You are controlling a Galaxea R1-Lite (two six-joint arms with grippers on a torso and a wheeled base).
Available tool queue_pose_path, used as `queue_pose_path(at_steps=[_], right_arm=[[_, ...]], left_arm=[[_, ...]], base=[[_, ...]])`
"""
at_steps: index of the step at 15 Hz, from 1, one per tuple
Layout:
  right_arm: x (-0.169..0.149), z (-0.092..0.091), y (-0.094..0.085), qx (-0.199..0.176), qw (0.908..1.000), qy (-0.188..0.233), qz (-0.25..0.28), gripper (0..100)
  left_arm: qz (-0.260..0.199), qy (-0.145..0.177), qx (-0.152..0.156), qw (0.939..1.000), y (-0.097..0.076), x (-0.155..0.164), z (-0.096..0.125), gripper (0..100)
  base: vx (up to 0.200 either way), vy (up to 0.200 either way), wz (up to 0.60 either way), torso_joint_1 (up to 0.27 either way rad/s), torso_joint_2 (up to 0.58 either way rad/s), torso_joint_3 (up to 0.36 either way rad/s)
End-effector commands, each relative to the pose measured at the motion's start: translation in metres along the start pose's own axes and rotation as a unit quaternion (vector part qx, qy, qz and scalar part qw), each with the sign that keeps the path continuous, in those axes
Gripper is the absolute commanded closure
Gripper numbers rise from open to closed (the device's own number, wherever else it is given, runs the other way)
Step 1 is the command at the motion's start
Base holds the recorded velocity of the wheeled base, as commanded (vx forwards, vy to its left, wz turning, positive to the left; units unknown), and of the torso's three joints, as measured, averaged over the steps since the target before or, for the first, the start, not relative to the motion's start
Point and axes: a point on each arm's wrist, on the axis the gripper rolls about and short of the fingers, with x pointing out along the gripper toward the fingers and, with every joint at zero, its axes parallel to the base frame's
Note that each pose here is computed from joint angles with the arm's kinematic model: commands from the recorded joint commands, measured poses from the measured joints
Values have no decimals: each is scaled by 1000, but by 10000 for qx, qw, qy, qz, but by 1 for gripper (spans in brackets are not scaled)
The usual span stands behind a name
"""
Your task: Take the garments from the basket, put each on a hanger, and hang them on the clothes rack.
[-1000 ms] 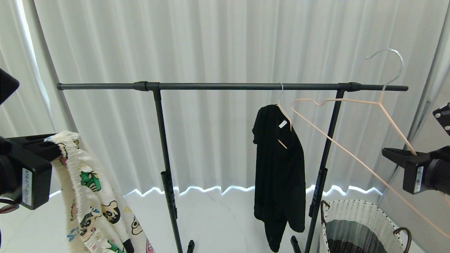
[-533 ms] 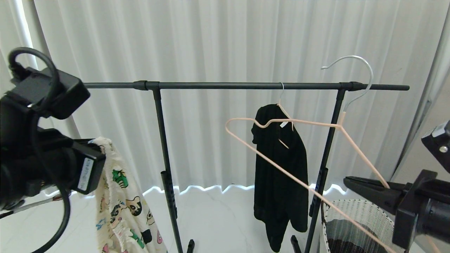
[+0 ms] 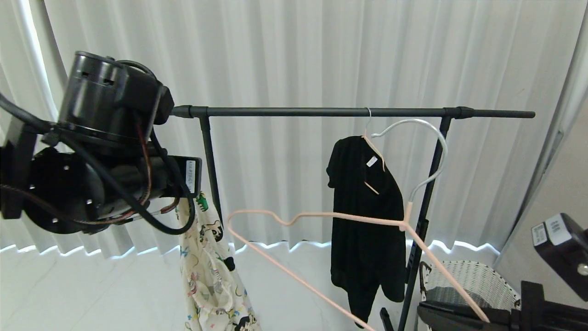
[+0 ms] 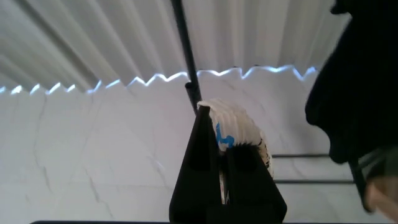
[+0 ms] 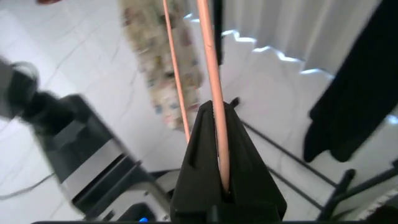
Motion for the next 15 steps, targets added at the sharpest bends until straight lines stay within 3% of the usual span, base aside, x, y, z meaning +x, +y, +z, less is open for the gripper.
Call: queue_pose_path(at_steps=[1,4,15], right_arm=[[9,-5,6,-65,9997,220,107,100],[24,-6,9,-86,9988,448,185,100],[78,7,2,99,9998,-30,-179,100]], left_arm=[[62,157,88,9998,-11,16,-1,100],[33,130,77,9999,-13,14,-1,100],[72,-72,51,9999,-20,5,7,100]], base=[[0,0,0,0,0,0],[0,0,0,0,0,0],[0,0,0,0,0,0]])
